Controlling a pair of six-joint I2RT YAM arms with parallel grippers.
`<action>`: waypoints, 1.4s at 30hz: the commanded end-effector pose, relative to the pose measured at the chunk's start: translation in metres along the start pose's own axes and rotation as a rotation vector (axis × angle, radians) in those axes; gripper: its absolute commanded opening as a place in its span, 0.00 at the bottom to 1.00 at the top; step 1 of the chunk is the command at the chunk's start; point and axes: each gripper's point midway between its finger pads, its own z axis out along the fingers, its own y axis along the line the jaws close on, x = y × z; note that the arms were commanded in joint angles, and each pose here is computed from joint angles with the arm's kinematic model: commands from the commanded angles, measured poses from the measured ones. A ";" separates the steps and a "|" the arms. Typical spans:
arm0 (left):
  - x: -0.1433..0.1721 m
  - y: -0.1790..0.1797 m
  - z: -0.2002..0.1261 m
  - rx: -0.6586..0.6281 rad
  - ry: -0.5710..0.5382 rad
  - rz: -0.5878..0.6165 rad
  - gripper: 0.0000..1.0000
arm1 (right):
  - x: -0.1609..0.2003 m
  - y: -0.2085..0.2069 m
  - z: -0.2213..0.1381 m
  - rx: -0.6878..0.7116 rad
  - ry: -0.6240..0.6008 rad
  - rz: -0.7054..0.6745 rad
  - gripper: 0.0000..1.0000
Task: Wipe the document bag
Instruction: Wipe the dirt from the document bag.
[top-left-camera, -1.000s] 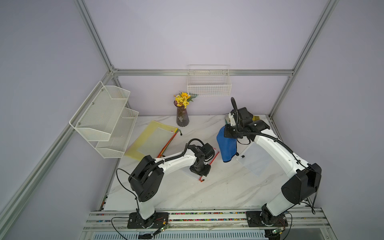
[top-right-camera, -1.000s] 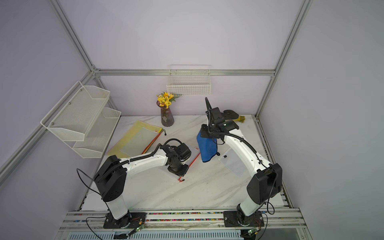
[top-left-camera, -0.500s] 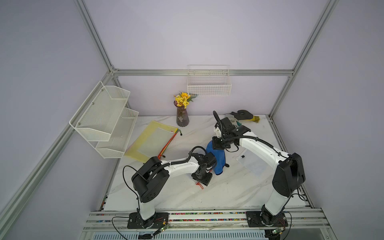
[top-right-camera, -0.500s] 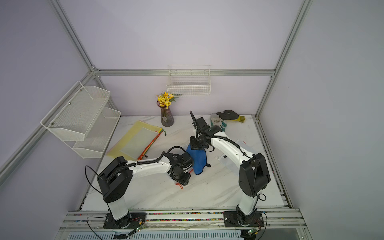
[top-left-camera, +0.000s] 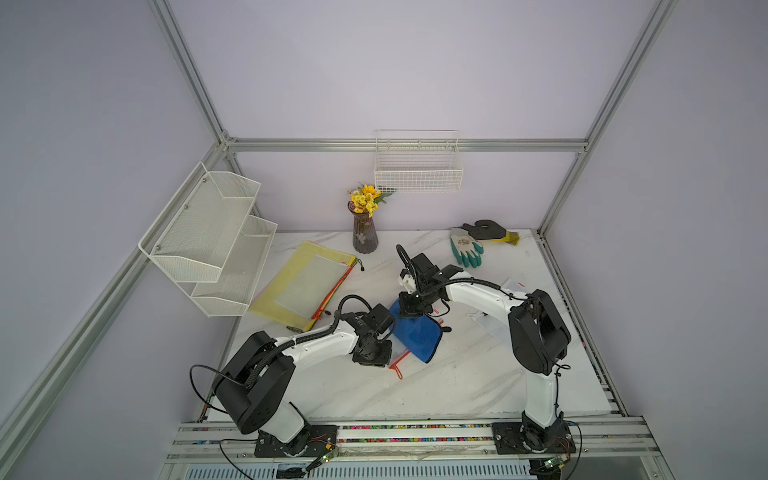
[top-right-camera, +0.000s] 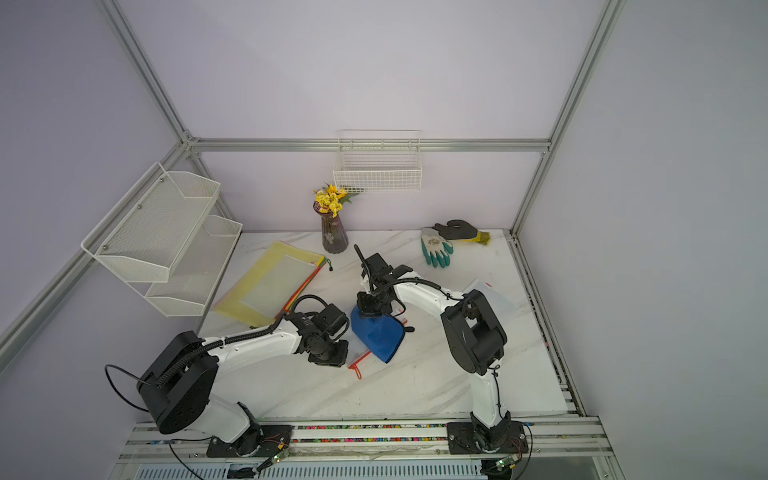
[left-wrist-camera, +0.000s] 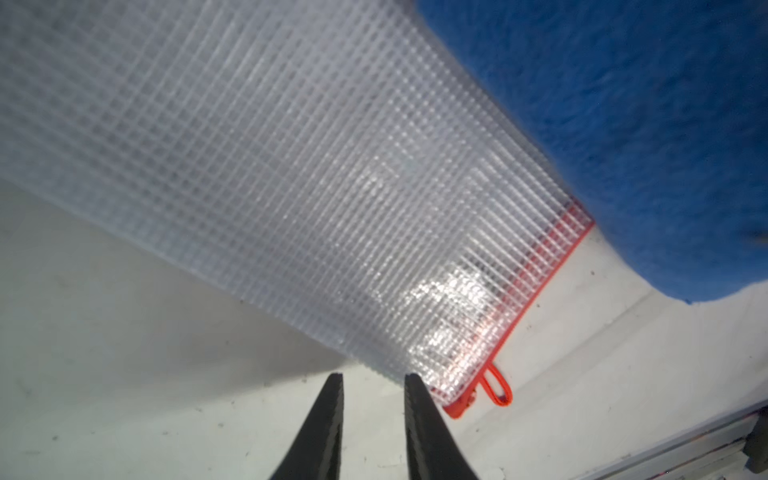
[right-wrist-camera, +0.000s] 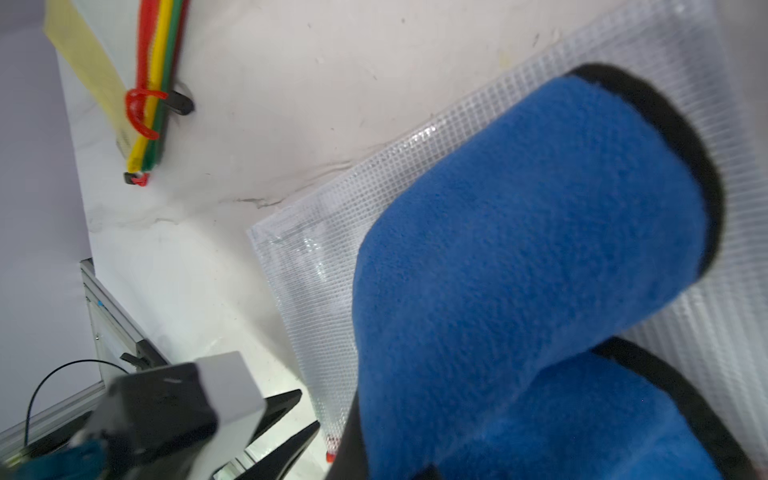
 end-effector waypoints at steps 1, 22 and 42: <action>-0.025 -0.003 0.004 0.051 -0.076 -0.070 0.29 | 0.007 -0.003 0.008 0.004 0.013 0.004 0.00; -0.072 -0.026 -0.043 0.158 -0.254 -0.018 0.07 | 0.055 -0.055 0.044 0.193 0.134 0.012 0.00; -0.066 -0.016 -0.071 0.157 -0.250 -0.007 0.28 | 0.065 -0.060 0.056 0.209 0.167 0.020 0.00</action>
